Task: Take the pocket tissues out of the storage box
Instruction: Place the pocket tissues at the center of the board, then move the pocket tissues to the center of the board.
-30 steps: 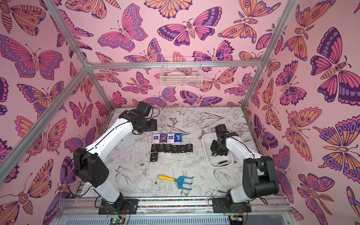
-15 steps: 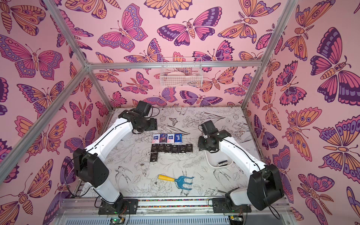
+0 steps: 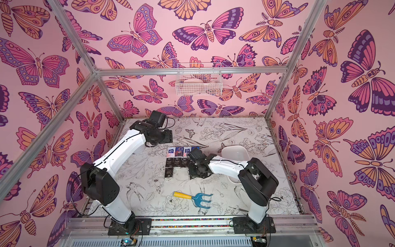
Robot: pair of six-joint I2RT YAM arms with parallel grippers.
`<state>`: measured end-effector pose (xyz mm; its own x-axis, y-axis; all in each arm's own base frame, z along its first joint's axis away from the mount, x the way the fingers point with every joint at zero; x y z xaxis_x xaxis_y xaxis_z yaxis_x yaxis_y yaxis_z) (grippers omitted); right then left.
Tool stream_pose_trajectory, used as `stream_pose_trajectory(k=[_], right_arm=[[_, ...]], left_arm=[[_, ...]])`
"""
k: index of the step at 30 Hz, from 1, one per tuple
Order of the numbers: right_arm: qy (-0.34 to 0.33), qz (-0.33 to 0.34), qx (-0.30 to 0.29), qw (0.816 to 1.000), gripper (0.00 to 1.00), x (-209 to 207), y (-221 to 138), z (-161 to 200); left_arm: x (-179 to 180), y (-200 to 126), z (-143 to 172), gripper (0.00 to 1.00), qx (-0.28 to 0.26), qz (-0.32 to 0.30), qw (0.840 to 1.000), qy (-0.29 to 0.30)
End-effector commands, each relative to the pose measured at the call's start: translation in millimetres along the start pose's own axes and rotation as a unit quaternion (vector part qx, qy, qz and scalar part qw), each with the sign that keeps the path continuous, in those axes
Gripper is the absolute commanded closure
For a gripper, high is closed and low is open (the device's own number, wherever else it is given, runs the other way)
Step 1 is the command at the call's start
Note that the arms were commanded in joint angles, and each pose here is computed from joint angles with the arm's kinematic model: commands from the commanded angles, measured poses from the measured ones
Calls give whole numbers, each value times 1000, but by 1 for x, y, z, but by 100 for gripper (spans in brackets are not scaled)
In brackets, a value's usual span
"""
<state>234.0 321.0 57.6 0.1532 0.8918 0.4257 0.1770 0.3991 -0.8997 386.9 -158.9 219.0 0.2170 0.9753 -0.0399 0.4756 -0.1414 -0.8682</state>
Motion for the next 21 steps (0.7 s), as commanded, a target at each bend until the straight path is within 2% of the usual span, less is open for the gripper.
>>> stream_pose_trajectory(k=[1, 5, 9, 11, 16, 21], right_arm=[[14, -42, 3, 999, 66, 21, 5, 1], [16, -51, -1, 999, 52, 23, -4, 1], [-6, -36, -17, 999, 48, 18, -25, -2], [-18, -25, -21, 999, 48, 10, -30, -4], [-27, -5, -6, 1000, 64, -8, -20, -8], [-28, -10, 26, 999, 66, -9, 2, -2]], left_arm=[[5, -6, 8, 26, 6, -12, 1000, 5], [6, -5, 10, 26, 8, -15, 1000, 7], [7, -6, 10, 26, 7, -15, 1000, 6], [6, -5, 10, 26, 7, -14, 1000, 6], [6, -6, 11, 26, 8, -13, 1000, 5], [7, -7, 12, 26, 6, -16, 1000, 4]])
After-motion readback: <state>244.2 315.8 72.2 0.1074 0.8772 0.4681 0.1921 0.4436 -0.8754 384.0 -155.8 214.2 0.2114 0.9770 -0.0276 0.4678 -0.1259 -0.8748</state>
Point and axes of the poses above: each gripper's point midway between its finger pads, its own y axis out along the fingers, its own x axis along the line the jaws close on, z = x × y, the point moved 2 cm from there along -y, back along the fingers, and after that the axes turned 15 degrees about y, right-handed, at the moved point
